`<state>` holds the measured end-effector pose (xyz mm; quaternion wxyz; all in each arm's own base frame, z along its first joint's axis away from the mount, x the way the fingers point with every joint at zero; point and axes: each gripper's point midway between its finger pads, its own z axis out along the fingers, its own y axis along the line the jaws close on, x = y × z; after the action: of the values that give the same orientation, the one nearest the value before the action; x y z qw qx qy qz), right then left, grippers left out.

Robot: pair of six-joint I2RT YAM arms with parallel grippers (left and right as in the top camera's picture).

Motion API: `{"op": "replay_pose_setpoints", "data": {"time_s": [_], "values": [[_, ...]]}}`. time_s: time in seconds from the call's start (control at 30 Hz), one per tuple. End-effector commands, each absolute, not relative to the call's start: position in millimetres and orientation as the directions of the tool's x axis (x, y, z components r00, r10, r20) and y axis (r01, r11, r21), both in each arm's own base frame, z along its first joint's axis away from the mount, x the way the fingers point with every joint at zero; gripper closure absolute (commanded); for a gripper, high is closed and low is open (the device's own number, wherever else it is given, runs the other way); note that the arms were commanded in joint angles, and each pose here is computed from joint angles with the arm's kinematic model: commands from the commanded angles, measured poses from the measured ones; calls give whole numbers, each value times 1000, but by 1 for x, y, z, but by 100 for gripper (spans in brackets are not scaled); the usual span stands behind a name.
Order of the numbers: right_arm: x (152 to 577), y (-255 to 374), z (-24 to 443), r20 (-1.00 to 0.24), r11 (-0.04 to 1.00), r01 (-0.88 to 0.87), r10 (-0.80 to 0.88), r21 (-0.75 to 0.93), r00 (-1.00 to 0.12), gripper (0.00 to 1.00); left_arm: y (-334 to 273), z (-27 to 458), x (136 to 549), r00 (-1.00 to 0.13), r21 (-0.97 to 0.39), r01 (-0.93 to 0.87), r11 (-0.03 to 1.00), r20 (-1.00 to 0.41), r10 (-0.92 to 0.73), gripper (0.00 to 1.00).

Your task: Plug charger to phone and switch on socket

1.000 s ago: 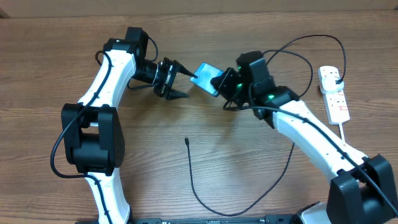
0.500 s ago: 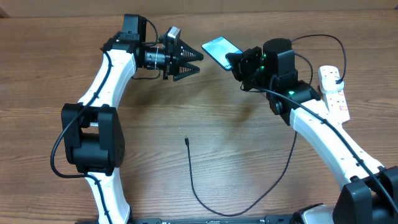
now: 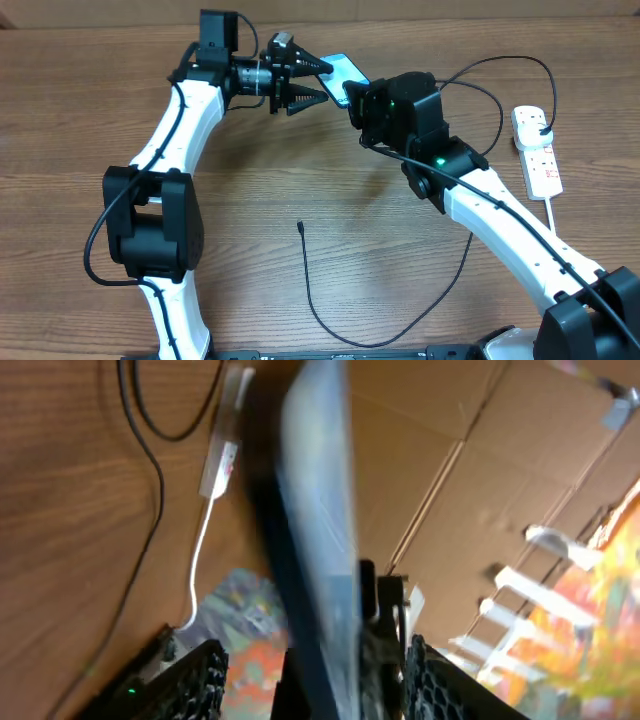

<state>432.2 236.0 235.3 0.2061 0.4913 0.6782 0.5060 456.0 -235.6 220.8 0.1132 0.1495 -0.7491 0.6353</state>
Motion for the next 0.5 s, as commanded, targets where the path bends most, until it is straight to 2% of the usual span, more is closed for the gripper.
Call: {"op": "replay_pose_setpoints", "data": {"time_s": [0.0,0.17,0.27,0.47], "values": [[434,235,275,227,-62,374,880,925,-416,96,-250,220,457,-888,-873,-459,164,445,-118,46],[432,240,273,227,-54,381,877,923,-424,96,-255,218,456,-862,-846,-507,168,490,-132,60],[431,240,272,227,-53,383,876,922,-425,96,-255,218,456,-847,-832,-530,164,513,-138,65],[427,248,272,248,-66,394,868,917,-431,96,-256,215,458,-831,-816,-554,166,531,-164,67]]}}
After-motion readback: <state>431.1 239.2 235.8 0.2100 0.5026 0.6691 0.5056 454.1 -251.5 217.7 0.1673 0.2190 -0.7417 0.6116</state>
